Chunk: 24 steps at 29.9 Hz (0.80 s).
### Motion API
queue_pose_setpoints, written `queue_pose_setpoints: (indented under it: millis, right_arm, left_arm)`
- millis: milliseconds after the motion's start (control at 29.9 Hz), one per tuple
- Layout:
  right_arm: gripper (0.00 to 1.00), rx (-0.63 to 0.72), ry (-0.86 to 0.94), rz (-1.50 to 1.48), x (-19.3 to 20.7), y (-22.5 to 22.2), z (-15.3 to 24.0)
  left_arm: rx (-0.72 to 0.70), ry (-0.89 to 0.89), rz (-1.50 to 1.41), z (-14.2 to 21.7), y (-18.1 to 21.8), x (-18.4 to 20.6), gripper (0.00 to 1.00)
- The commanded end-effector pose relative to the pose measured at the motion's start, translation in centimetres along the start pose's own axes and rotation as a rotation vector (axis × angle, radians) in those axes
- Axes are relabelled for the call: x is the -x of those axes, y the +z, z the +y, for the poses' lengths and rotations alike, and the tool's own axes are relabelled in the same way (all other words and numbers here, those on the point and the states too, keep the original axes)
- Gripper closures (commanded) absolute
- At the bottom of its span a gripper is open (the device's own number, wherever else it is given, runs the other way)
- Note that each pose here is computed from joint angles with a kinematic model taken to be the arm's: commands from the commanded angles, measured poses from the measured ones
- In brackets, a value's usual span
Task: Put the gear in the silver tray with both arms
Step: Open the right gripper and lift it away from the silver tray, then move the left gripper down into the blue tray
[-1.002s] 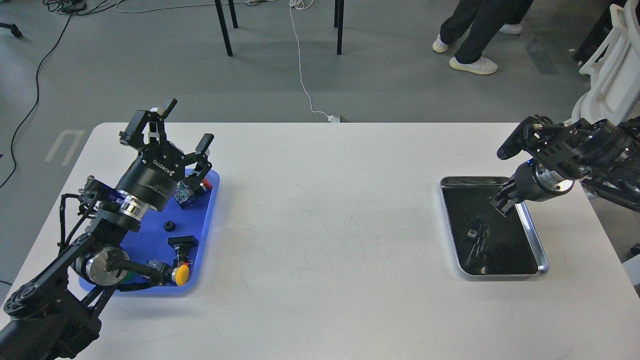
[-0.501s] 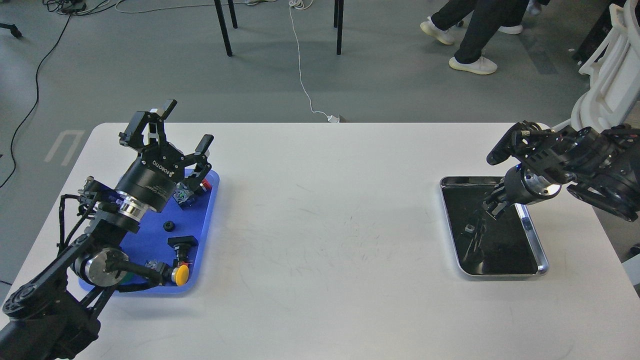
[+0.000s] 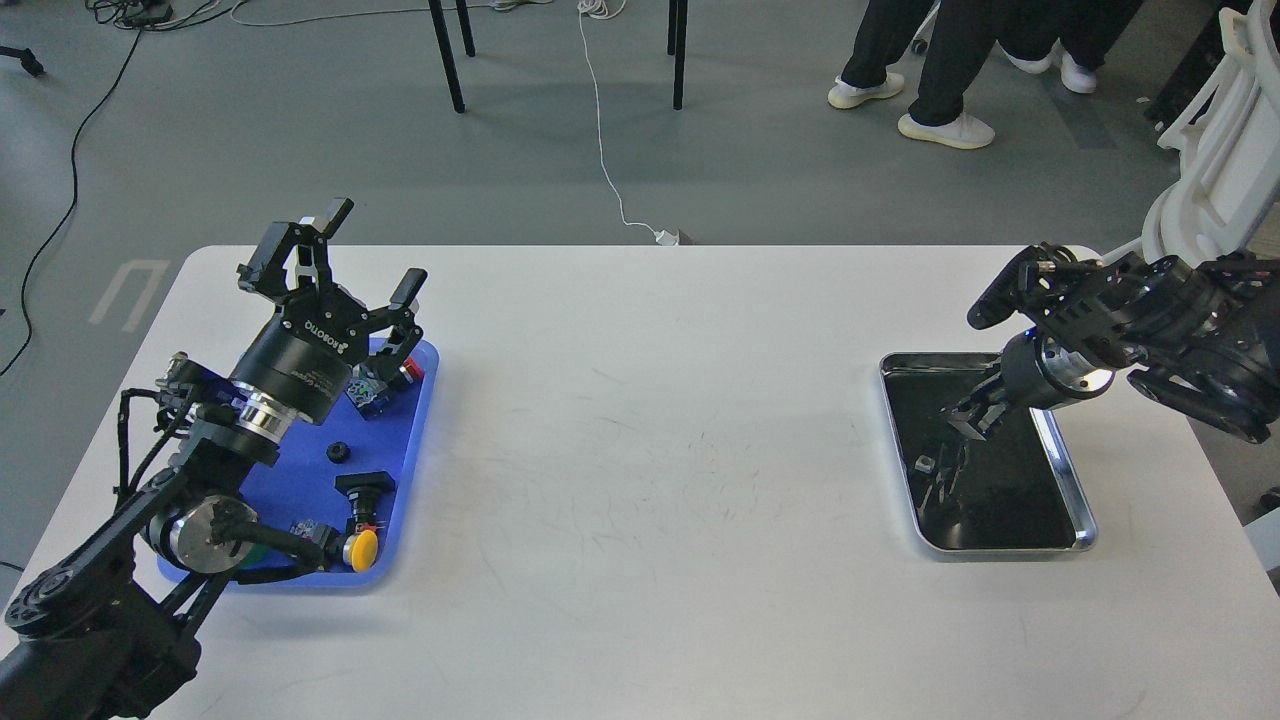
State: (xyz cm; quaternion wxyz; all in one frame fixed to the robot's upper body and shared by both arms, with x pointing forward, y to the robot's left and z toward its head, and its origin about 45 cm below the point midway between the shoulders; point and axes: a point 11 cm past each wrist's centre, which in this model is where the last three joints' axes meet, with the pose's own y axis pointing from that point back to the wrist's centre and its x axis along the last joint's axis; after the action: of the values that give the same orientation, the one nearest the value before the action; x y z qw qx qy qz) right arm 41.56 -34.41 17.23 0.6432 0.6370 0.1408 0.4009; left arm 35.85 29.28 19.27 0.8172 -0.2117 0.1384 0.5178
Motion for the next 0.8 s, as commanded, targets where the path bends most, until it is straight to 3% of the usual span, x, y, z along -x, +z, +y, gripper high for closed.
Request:
queue_pose_setpoints:
  millis: [0,167,301,434,635,768]
  right_arm:
    - [0.12,-0.02,0.053,-0.056,-0.8,0.0,0.8]
    - [0.03,-0.127,0.293,-0.281,-5.4,-0.3,4.1]
    - [0.03,-0.328,0.535,-0.632,-8.1,-1.3,6.0]
    - [0.03,-0.527,0.727,-1.039,-8.3,-1.2,6.1]
    - [0.03,-0.812,0.958,-1.606,-5.4,-1.4,4.3]
    - [0.03,-0.974,0.978,-1.819,-2.9,-3.3,3.2]
  left_arm:
    - [0.0,0.0,-0.001,0.0,0.0,0.0,0.02]
    - [0.003,-0.004,-0.006,0.0,0.3,-0.1,0.02]
    - [0.006,-0.003,-0.011,0.1,0.3,-0.1,0.02]
    - [0.004,-0.011,-0.03,0.1,0.4,-0.1,0.02]
    - [-0.032,-0.121,-0.25,0.0,1.0,0.9,0.02]
    - [-0.113,-0.257,-0.491,-0.3,1.5,2.2,0.02]
